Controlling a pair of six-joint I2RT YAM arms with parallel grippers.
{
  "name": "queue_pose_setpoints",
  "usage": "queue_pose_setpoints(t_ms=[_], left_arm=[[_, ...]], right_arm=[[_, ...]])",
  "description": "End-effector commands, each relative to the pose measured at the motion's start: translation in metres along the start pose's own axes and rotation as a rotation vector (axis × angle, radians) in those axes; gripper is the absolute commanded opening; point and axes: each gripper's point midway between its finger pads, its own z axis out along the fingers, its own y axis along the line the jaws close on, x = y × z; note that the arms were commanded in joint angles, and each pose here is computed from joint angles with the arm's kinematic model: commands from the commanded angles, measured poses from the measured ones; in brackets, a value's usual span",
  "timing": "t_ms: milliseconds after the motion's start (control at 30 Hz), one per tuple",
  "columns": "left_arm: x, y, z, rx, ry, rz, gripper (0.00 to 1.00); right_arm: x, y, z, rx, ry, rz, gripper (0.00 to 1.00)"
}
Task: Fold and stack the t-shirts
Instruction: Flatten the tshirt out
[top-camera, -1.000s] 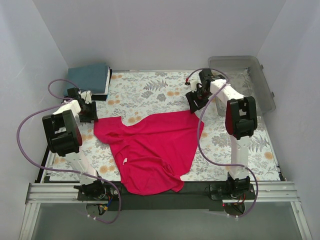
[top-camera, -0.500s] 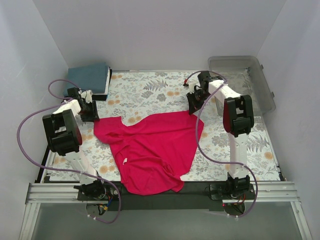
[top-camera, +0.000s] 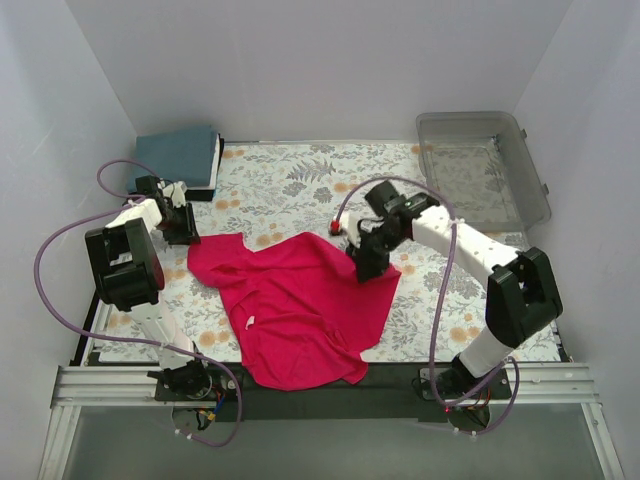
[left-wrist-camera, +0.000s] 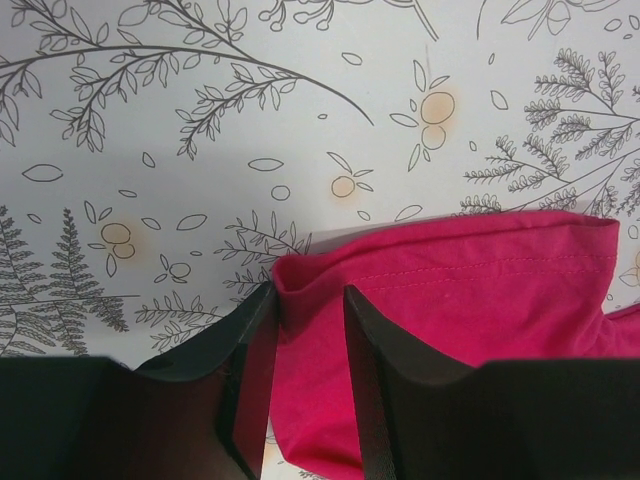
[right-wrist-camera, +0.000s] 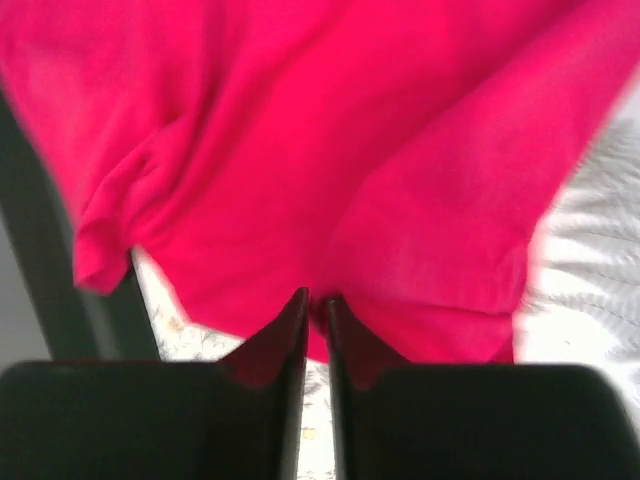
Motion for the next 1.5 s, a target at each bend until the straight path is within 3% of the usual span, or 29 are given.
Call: queue_pose_setpoints(t_ms=[0,33,67,100,167,300,467,633,1467], left_arm=[[-0.005,-0.007,-0.005,0.020,-0.003,0.007,0.31],[-0.005,-0.007,-0.006,0.020,-0.004,0.008,0.31],[-0.003,-0.007,-0.006,0.022,0.002,0.011,0.31],[-0.004,-0.007,-0.006,0.022,-0.001,0.013,0.31],[-0.003,-0.008,-0.006,0.027,0.000,0.014,0.31],[-0.002,-0.009,-0.006,0.033,0.000,0.011,0.31],[-0.003,-0.011,-0.007,0.039,-0.002,0.008,0.31],[-0.002,-0.010,-0.009,0.034,-0.003,0.013,0.31],[0.002,-0.009,-0.006,0.035,0.000,0.011,0.31]], right_arm=[[0.070,0.024,0.024,-0.073,0.220,-0.106,0.37],[0.080,0.022,0.021,-0.055,0.257,-0.108,0.77],[0.084,0.022,0.019,-0.057,0.265,-0.105,0.87],[0.084,0.021,0.014,-0.054,0.259,-0.086,0.89],[0.068,0.019,0.007,-0.040,0.196,-0.030,0.87],[0.020,0.003,0.000,-0.012,0.060,0.137,0.69],[0.008,-0.014,0.017,0.004,0.026,0.306,0.52],[0.015,-0.027,0.036,0.005,0.057,0.377,0.45],[0.033,-0.060,0.062,0.076,0.136,0.427,0.46]])
